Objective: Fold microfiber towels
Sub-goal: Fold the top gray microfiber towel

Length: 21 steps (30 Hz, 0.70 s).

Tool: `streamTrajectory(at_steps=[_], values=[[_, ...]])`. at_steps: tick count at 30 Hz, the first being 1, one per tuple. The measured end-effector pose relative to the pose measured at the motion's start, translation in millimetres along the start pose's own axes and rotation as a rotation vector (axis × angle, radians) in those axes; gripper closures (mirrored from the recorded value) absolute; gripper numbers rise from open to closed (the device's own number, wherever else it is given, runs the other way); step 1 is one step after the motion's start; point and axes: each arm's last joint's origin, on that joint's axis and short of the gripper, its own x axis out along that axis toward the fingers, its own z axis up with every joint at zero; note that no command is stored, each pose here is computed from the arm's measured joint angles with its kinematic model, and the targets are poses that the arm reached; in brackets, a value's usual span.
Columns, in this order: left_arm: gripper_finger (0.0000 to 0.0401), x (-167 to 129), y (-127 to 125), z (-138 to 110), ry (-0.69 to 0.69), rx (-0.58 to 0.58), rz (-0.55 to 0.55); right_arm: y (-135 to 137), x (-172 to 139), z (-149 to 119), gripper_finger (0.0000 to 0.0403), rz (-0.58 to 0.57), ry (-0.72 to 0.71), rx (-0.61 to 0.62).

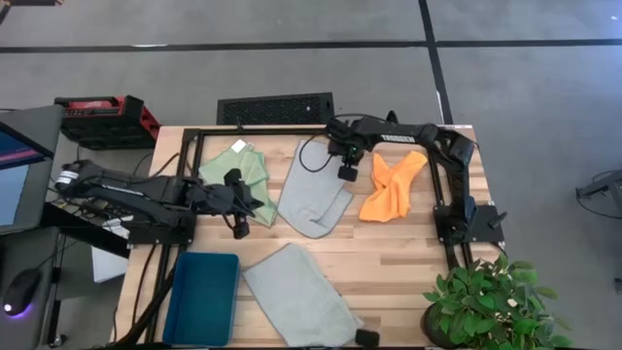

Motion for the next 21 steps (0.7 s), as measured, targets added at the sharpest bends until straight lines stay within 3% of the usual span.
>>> streamTrajectory(at_steps=[11, 18, 21], values=[[0.0313, 39.6, -3.7, 5.0, 0.012, 0.125, 0.093, 65.4, -69.2, 3.7, 0.0398, 0.005, -0.134, -0.132], [0.0276, 80.7, -5.9, 7.8, 0.011, 0.427, 0.122, 107.5, -86.4, 4.5, 0.0401, 0.026, -0.182, -0.223], [0.0273, 94.7, -1.7, 5.5, 0.043, 0.505, 0.188, 119.8, -88.3, 4.2, 0.0398, 0.036, -0.185, -0.238]])
